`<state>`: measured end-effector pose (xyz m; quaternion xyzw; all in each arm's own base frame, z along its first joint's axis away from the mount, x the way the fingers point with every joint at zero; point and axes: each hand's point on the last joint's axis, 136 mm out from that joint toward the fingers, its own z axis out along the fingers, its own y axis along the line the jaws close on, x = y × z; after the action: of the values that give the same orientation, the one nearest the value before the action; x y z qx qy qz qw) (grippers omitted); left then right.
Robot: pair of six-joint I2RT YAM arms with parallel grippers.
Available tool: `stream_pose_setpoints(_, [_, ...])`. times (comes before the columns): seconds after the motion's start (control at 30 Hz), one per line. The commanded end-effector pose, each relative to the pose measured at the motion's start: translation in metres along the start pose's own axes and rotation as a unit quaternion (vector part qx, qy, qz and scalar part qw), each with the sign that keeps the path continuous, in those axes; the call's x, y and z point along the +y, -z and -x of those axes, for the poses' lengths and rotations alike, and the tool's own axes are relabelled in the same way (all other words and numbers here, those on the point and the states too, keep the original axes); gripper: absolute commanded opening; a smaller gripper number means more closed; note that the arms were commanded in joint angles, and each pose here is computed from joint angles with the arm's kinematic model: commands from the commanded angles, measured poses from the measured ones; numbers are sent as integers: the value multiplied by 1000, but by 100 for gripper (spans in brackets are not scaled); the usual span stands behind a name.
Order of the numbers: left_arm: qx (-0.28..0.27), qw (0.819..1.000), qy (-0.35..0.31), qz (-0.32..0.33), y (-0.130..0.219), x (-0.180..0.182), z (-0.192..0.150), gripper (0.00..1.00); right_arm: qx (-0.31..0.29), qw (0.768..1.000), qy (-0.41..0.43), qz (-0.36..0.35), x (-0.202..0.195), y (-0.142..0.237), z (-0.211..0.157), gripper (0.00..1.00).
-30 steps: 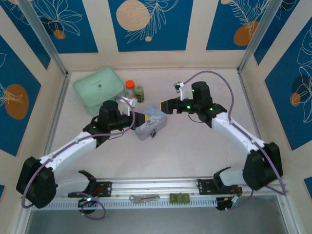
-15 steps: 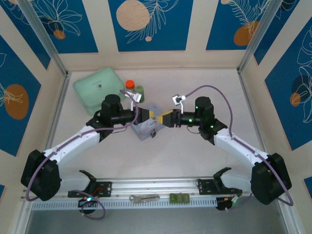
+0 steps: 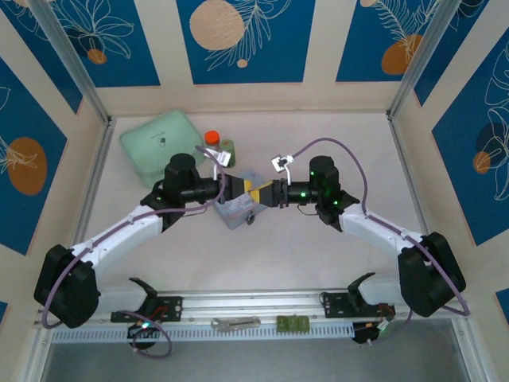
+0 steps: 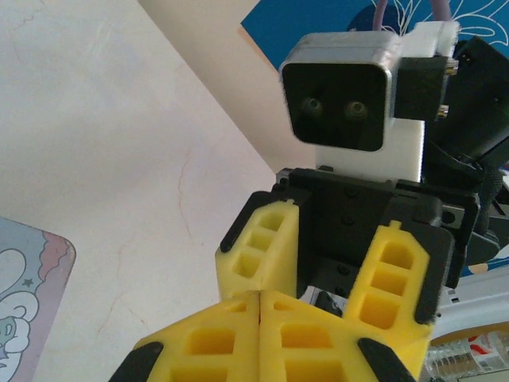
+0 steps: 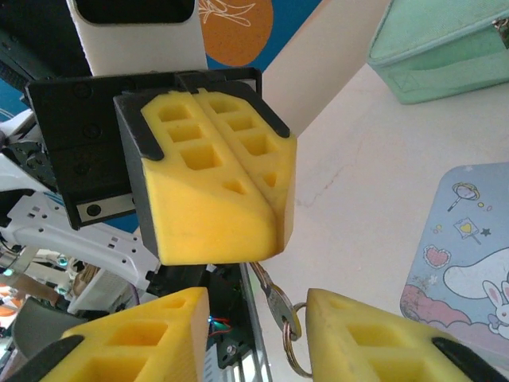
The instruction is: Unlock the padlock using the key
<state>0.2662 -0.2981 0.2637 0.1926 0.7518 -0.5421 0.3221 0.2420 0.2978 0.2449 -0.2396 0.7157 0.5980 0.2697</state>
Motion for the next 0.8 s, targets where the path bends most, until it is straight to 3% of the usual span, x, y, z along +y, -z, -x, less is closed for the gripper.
stream_pose_setpoints(0.0, [-21, 999, -17, -18, 7, -13, 11, 0, 2, 1000, 15, 22, 12, -3, 5, 31])
stream_pose_setpoints(0.2, [-32, 999, -16, -15, 10, -13, 13, 0, 2, 1000, 15, 24, 11, -4, 5, 16])
stream_pose_setpoints(0.3, [-35, 999, -8, -15, 9, -11, 13, 0, 0, 1000, 16, 26, 12, -4, 6, 0])
stream_pose_setpoints(0.5, [-49, 999, 11, -1, 9, -5, 13, 0, -12, 1000, 19, 11, 8, 1, 6, 0])
stream_pose_setpoints(0.6, [-59, 998, 15, 23, 13, 1, 12, 34, -20, 1000, 8, -7, -2, 7, 6, 0])
stream_pose_setpoints(0.63, [-63, 997, 17, 33, 15, 4, 11, 41, -23, 1000, -1, -17, -8, 11, 6, 0])
stream_pose_setpoints(0.73, [-72, 993, 28, 92, 23, 20, 6, 100, -31, 998, -24, -56, -25, 24, 6, 0])
stream_pose_setpoints(0.77, [-72, 991, 31, 112, 26, 25, 3, 100, -34, 996, -31, -76, -32, 29, 5, 0])
